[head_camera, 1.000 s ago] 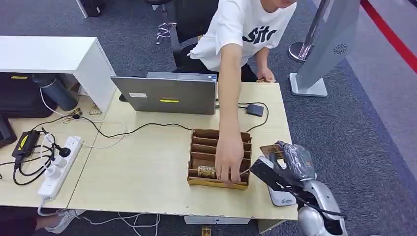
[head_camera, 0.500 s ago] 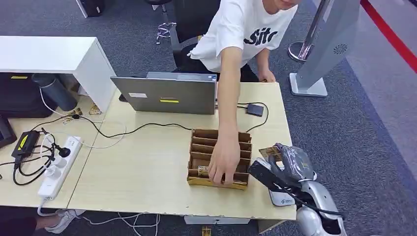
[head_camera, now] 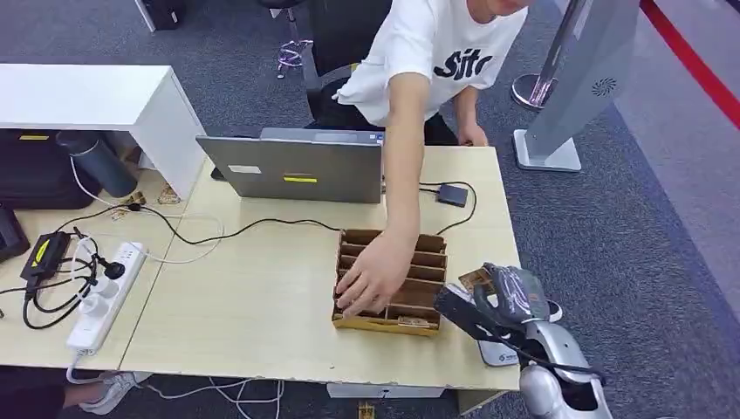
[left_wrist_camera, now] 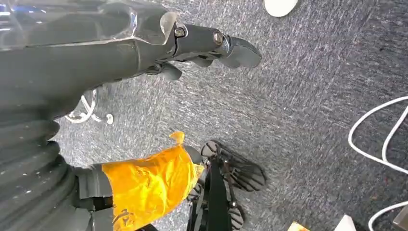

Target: Pass the card to the sensor for recognition and then transmit it.

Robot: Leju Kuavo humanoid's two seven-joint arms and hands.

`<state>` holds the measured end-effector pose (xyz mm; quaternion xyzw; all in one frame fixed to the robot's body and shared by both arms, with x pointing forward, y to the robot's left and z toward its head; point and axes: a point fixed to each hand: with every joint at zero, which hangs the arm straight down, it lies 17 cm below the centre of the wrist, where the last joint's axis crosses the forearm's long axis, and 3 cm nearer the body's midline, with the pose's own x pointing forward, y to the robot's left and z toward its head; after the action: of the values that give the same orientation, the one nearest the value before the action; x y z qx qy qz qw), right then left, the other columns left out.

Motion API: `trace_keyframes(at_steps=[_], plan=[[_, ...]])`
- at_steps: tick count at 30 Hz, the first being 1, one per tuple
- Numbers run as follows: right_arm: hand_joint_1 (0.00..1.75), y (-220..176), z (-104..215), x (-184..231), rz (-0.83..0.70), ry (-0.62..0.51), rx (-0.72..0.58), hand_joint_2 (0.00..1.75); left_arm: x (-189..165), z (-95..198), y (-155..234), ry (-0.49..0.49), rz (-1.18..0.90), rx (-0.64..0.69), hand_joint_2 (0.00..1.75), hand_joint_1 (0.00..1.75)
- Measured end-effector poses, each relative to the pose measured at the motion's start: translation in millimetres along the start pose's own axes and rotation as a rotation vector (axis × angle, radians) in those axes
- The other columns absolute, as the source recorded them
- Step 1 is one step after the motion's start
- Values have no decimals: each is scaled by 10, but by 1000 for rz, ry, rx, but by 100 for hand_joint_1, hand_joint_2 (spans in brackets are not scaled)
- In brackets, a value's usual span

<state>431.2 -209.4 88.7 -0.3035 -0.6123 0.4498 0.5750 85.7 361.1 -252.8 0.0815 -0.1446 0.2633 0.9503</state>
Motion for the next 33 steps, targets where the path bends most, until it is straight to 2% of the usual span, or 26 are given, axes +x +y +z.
trace_keyframes(at_steps=[22,27,33], plan=[[175,397,-25,-134,-6,29,136,175,93,-28,145,-12,-3,38,175,0],[175,227,-18,33,-63,-56,71,175,99,-28,141,-16,0,35,175,0],[175,-322,92,335,-67,-181,-105,175,72,-18,75,-14,5,17,175,0]])
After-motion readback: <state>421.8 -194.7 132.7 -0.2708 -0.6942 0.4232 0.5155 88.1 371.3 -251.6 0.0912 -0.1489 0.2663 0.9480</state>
